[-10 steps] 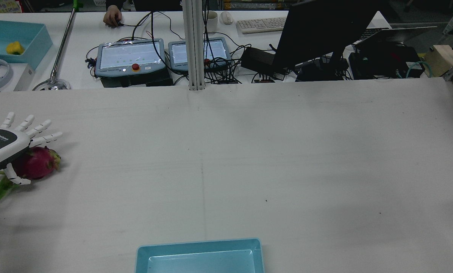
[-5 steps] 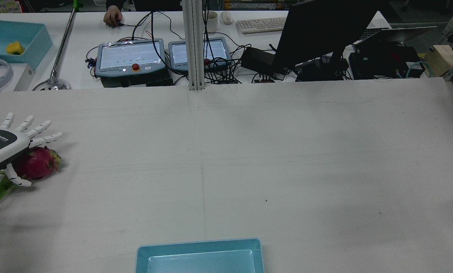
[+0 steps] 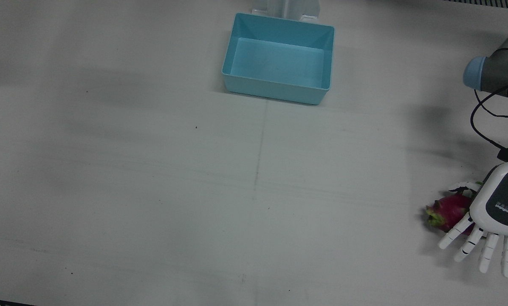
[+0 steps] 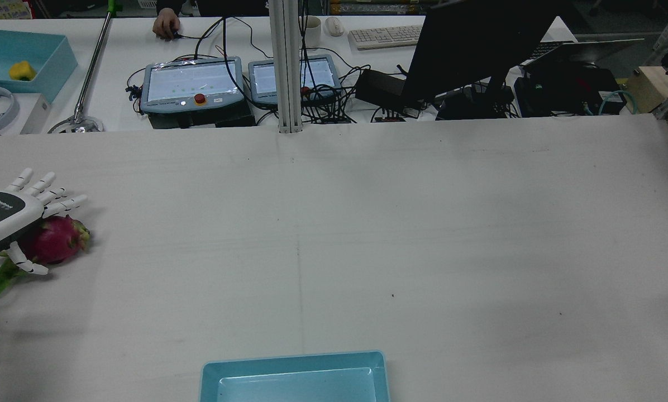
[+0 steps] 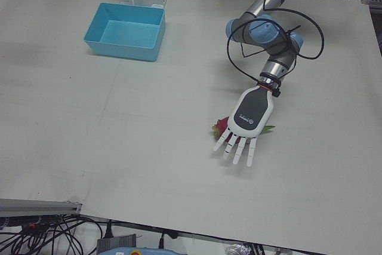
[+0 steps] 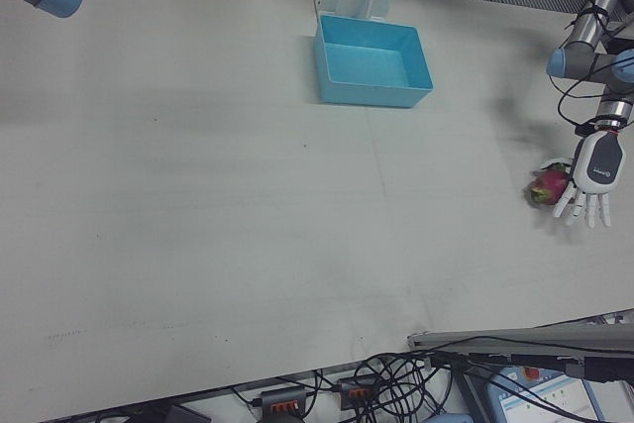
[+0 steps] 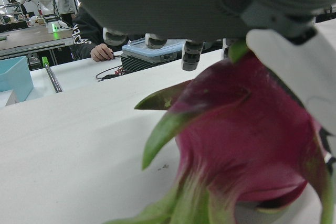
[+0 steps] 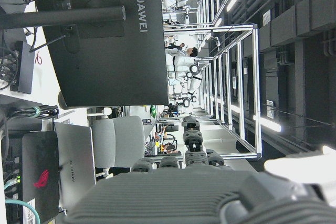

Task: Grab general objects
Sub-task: 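Close the left hand's fingers around the dragon fruit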

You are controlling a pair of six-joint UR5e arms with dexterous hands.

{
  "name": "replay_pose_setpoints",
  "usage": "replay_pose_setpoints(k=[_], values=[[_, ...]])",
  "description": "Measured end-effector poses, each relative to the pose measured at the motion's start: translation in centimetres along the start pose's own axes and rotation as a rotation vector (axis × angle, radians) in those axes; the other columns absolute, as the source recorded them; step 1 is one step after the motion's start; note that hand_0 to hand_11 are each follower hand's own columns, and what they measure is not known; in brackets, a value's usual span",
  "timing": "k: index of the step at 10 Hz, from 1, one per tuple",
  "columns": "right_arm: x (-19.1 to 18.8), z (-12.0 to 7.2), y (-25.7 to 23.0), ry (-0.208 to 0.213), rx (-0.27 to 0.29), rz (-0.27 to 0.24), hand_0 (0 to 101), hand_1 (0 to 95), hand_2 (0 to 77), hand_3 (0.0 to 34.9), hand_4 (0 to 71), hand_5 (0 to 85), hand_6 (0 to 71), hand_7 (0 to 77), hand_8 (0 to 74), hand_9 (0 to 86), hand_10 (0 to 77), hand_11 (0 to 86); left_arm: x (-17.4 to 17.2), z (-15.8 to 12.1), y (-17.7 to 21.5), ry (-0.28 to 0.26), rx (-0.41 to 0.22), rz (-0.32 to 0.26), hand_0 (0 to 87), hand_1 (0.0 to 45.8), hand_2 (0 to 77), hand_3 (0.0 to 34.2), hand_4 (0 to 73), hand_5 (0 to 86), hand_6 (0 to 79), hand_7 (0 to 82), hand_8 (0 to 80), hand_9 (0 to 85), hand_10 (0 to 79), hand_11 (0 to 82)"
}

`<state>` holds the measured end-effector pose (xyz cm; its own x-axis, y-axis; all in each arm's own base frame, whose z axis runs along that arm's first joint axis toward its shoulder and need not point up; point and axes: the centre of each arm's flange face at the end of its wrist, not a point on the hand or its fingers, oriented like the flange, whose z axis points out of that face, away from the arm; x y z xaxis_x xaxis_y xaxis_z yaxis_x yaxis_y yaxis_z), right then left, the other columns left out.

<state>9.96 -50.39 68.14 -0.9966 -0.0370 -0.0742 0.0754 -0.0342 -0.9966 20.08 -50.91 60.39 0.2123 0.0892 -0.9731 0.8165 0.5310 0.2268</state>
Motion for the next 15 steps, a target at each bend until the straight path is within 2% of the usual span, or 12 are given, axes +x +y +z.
replay_pose_setpoints(k=[1,3,4,5,7,8,9,10,11,13,14,15], values=[[0.00,0.00,0.00,0.000,0.000,0.000,0,5.4,1.6,0.0,0.0,0.0,0.0,0.0,0.0,1.6,0.0,1.1,-0.15,0.04,0.04,0.000,0.000,0.002,58.0,0.5,24.5,13.8,4.4,2.7,1.1,19.1,1.1,1.1,0.5,0.5],[0.00,0.00,0.00,0.000,0.000,0.000,0,4.9,1.6,0.0,0.0,0.0,0.0,0.0,0.0,1.6,0.0,1.1,-0.25,0.07,0.05,0.000,0.001,0.003,55.5,0.5,19.6,5.3,3.8,2.7,7.1,23.5,1.1,1.1,0.5,0.5],[0.00,0.00,0.00,0.000,0.000,0.000,0,5.4,1.6,0.0,0.0,0.0,0.0,0.0,0.0,1.6,0.0,1.1,-0.25,0.09,0.05,0.001,0.001,0.003,55.5,0.5,19.6,5.3,3.8,2.7,7.1,23.5,1.1,1.1,0.5,0.5],[0.00,0.00,0.00,0.000,0.000,0.000,0,4.9,1.6,0.0,0.0,0.0,0.0,0.0,0.0,1.6,0.0,1.1,-0.24,0.11,0.05,0.003,0.002,0.003,55.4,0.5,13.6,0.0,2.2,16.9,12.0,30.0,1.1,1.1,0.5,0.5],[0.00,0.00,0.00,0.000,0.000,0.001,0,5.4,1.6,0.0,0.0,0.0,0.0,0.0,0.0,1.6,0.0,1.1,-0.23,0.14,0.03,0.009,0.004,0.004,55.6,0.5,13.1,0.0,2.2,20.7,16.9,36.0,1.1,3.3,0.5,0.5],[0.00,0.00,0.00,0.000,0.000,0.000,0,4.9,1.6,0.0,0.0,0.0,0.0,0.0,0.0,1.6,0.0,1.1,-0.27,0.13,-0.02,0.010,0.010,0.004,56.8,0.5,15.3,0.0,6.5,28.4,26.2,46.4,13.6,13.6,1.6,4.9],[0.00,0.00,0.00,0.000,0.000,0.001,0,5.4,1.6,0.0,0.0,0.0,0.0,0.0,0.0,1.6,0.0,1.1,-0.40,0.06,-0.16,0.008,0.026,0.004,57.7,0.0,15.3,0.0,9.3,31.1,31.1,52.4,19.1,20.7,1.6,15.3],[0.00,0.00,0.00,0.000,0.000,0.001,0,4.9,1.6,0.0,0.0,0.0,0.0,0.0,0.0,1.6,0.0,1.1,-0.56,0.02,-0.26,0.007,0.042,0.007,57.7,0.0,15.3,0.0,9.3,31.1,31.1,52.4,19.1,20.7,1.6,15.3],[0.00,0.00,0.00,0.000,0.000,0.001,0,4.9,1.6,0.0,0.0,0.0,0.0,0.0,0.0,1.6,0.0,1.1,-0.60,0.04,-0.32,0.007,0.052,0.008,57.1,0.0,13.6,0.0,11.4,36.0,35.5,58.9,31.6,34.4,22.4,33.8],[0.00,0.00,0.00,0.000,0.000,0.000,0,5.4,1.6,0.0,0.0,0.0,0.0,0.0,0.0,1.6,0.0,1.1,-0.66,0.06,-0.35,0.007,0.059,0.009,55.6,0.0,20.7,0.0,18.5,42.0,40.4,62.7,41.5,49.6,44.7,54.0],[0.00,0.00,0.00,0.000,0.000,0.000,0,4.9,1.6,0.0,0.0,0.0,0.0,0.0,0.0,1.6,0.0,1.1,-0.66,0.08,-0.37,0.008,0.061,0.009,55.6,0.0,20.7,0.0,18.5,42.0,40.4,62.7,41.5,49.6,44.7,54.0],[0.00,0.00,0.00,0.000,0.000,0.000,0,5.4,1.6,0.0,0.0,0.0,0.0,0.0,0.0,1.6,0.0,1.1,-0.66,0.10,-0.41,0.008,0.062,0.009,53.1,0.0,26.2,0.0,20.7,43.6,43.6,63.8,49.1,57.3,63.8,70.9]])
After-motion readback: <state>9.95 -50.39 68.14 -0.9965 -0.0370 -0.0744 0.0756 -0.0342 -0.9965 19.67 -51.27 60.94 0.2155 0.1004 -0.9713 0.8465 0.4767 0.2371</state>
